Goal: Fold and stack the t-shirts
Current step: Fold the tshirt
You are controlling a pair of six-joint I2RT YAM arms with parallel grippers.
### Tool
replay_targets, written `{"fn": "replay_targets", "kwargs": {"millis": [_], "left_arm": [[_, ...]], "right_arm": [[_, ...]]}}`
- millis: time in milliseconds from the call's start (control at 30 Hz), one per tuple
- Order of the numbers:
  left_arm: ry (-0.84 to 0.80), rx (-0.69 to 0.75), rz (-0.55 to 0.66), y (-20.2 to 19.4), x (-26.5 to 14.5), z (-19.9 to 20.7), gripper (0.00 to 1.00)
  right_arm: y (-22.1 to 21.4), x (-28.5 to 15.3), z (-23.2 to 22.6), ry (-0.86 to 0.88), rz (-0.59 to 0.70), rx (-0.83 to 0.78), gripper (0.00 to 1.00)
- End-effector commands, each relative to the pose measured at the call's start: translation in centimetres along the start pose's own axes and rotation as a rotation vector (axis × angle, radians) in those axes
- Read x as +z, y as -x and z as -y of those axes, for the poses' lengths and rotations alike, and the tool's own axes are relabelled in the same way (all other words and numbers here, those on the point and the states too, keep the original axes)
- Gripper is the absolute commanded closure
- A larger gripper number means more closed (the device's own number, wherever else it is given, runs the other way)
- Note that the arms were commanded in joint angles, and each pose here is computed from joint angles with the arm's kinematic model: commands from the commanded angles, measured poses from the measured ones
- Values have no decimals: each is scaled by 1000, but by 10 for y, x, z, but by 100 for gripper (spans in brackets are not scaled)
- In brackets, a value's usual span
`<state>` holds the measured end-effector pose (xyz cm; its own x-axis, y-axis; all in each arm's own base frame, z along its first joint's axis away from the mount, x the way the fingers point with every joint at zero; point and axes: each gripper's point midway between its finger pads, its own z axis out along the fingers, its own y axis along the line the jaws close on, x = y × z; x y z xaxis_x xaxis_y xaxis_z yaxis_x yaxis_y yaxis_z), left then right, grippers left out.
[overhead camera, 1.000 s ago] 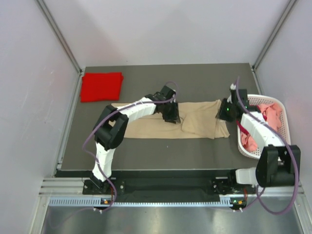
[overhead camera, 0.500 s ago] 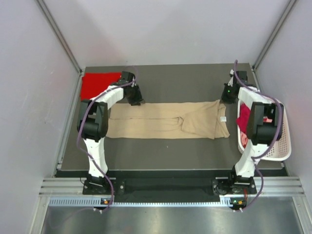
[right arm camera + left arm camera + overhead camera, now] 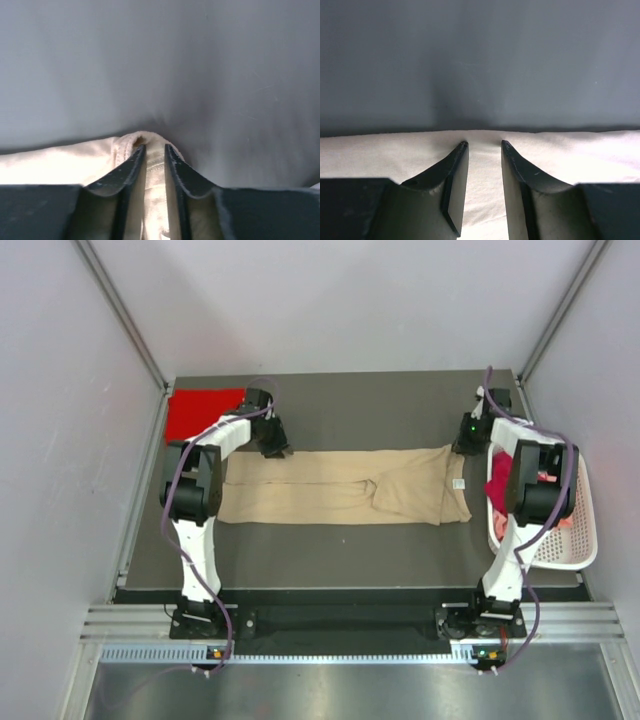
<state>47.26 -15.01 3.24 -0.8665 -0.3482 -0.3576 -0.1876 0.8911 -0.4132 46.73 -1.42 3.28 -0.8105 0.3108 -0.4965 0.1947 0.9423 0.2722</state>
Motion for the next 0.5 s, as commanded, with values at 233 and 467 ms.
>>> {"fn": "replay_targets", "kwargs": {"millis": [233, 467], "left_arm": [[75, 8, -20, -4, 19, -29, 61], [76, 6, -20, -4, 19, -29, 61]], "right_arm": [[53, -50, -30, 102, 193, 12, 71], [44, -38, -38, 112, 151, -7, 63]]}}
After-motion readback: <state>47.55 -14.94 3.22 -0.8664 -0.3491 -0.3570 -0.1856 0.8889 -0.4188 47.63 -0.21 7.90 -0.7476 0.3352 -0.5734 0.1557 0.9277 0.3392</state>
